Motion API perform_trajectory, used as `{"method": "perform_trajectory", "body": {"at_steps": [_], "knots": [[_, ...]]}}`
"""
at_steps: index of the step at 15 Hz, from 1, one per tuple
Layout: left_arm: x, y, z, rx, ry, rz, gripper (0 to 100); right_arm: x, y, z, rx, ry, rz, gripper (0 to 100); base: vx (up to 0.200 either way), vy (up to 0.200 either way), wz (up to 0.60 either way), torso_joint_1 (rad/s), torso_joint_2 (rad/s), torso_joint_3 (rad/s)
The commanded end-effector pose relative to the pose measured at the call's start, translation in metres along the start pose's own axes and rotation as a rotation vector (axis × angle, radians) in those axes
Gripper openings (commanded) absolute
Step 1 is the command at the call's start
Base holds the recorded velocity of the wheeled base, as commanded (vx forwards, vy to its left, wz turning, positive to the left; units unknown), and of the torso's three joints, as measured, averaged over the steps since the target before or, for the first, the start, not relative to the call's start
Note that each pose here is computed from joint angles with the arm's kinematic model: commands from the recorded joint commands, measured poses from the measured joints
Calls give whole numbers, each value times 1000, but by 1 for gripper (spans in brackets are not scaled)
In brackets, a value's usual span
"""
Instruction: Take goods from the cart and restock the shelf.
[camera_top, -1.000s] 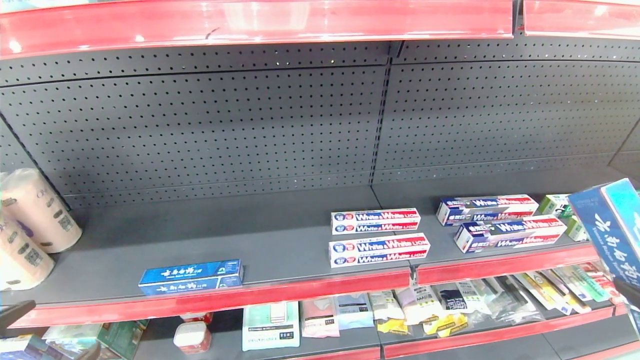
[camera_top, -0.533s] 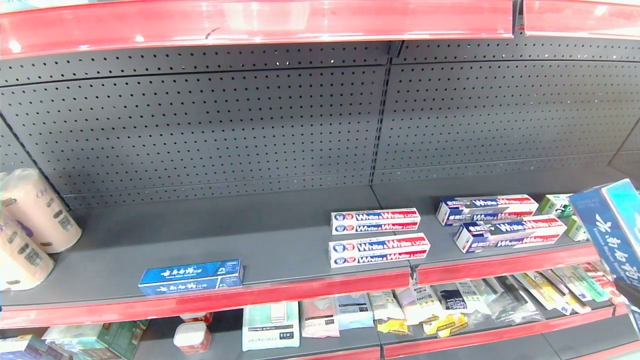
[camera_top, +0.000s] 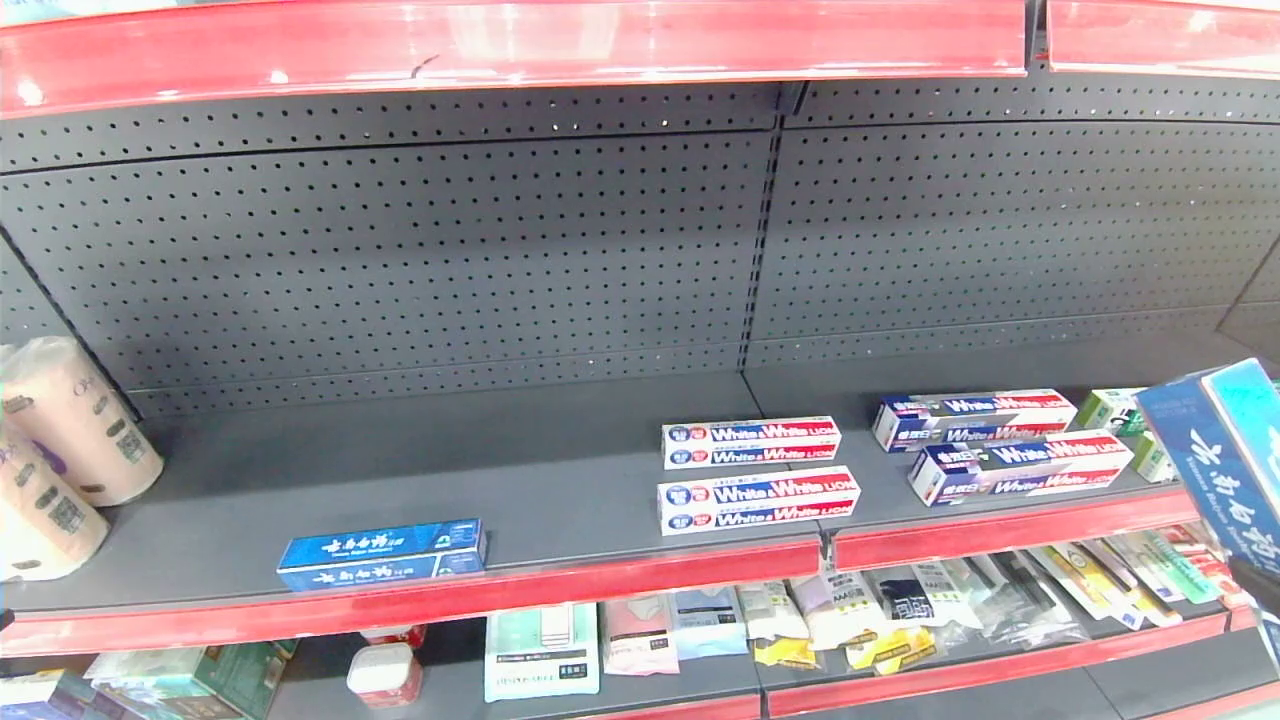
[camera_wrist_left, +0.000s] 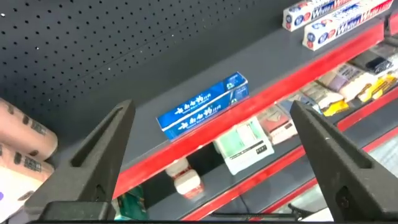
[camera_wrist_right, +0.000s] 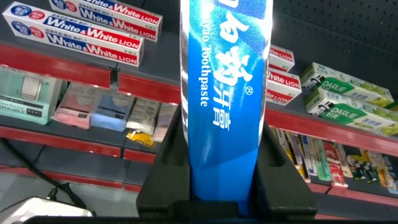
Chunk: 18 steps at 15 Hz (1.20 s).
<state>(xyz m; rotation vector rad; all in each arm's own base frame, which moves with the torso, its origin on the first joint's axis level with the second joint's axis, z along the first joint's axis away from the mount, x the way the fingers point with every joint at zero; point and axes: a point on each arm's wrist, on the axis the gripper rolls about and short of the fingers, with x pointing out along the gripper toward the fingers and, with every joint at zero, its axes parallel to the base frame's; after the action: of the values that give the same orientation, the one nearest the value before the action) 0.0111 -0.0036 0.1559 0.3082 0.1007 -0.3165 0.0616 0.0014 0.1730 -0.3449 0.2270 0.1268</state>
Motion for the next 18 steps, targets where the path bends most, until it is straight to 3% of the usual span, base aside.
{"method": "perform_trajectory", "body": {"at_steps": [1,8,13,18], "knots": [[0,-1,-5,7,10,-4,100,0,0,0,-3,2,1,0,0,0,0,0,0,0],[2,-1,-4,12,20,-9,100,1,0,-1,-3,4,3,0,0,0,0,0,0,0],[3,-1,-4,12,22,-16,100,0,0,-1,-3,4,2,0,-200,0,0,6,3,-1],[2,-2,-5,13,16,-26,100,0,0,0,-9,0,0,0,0,0,0,0,0,0]]}}
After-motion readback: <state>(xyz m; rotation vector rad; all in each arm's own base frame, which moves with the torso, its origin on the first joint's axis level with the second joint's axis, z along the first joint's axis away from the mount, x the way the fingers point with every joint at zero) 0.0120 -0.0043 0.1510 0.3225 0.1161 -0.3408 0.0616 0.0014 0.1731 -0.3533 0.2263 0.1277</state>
